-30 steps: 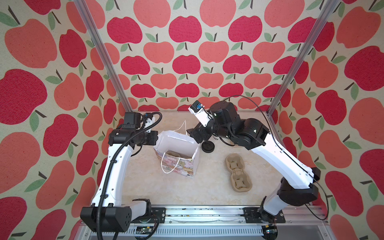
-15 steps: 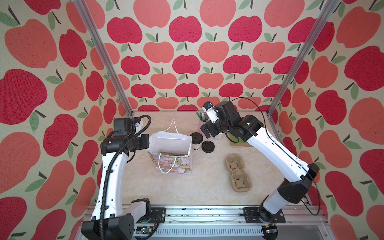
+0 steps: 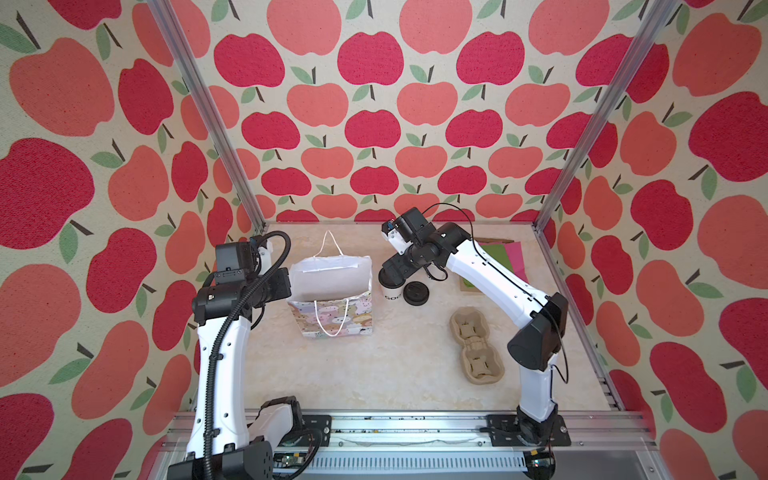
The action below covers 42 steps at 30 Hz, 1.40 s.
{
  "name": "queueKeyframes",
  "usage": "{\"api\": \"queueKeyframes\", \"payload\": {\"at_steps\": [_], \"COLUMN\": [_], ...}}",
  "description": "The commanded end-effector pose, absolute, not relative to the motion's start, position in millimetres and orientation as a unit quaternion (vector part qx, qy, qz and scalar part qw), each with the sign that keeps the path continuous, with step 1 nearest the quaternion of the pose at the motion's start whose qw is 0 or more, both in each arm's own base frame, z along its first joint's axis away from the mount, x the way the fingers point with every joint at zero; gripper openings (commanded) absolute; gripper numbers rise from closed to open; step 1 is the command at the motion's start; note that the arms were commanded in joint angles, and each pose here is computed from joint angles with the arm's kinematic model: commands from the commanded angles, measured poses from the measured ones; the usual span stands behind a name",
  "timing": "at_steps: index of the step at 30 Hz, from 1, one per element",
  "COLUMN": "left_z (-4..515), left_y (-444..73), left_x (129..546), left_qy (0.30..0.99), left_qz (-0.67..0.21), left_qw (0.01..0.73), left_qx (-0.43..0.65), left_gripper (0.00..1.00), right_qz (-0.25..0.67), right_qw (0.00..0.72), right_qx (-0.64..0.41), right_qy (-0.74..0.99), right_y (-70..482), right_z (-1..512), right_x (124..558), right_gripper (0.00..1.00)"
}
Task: Pack the takeout coffee
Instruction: 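Lower the right gripper over a black coffee lid beside the bag, then close the right gripper on the black lid's rim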
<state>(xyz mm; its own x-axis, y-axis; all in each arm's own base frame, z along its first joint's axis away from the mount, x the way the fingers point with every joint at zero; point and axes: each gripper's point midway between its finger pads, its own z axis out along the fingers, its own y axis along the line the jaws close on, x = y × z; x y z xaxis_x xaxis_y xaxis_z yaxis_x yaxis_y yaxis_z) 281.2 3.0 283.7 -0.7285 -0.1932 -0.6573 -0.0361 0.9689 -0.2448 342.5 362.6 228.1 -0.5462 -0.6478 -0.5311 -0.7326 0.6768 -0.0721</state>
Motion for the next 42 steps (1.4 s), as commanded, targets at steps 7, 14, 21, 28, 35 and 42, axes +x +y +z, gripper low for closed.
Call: {"api": "queueKeyframes", "payload": {"at_steps": [7,14,21,28,35,42], "left_z": [286,283,280,281,279,277], "left_y": [4,2,1,0,-1,-2], "left_x": [286,288,287,288,288,289], "left_qy": [0.917,0.917,0.917,0.915,0.916,0.916], "left_qz": [-0.114,-0.119,-0.122,-0.127,-0.130,-0.133], "left_qw": [0.376,0.377,0.375,0.376,0.374,0.374], "left_qx": [-0.064,-0.064,-0.065,-0.064,-0.064,-0.063], "left_gripper": [0.00,0.00,0.00,0.00,0.00,0.00], "right_qz": [0.071,0.063,0.063,0.063,0.065,0.067], "right_qw": [0.225,0.205,0.187,0.177,0.172,0.164], "right_qx": [-0.403,-0.407,-0.411,-0.413,-0.412,-0.409], "right_qy": [0.885,0.888,0.890,0.891,0.892,0.895], "right_y": [368,371,376,380,383,383], "right_z": [199,180,163,152,145,137], "right_x": [354,359,360,362,365,368], "right_gripper": [0.99,0.99,0.99,0.98,0.92,0.89]}}
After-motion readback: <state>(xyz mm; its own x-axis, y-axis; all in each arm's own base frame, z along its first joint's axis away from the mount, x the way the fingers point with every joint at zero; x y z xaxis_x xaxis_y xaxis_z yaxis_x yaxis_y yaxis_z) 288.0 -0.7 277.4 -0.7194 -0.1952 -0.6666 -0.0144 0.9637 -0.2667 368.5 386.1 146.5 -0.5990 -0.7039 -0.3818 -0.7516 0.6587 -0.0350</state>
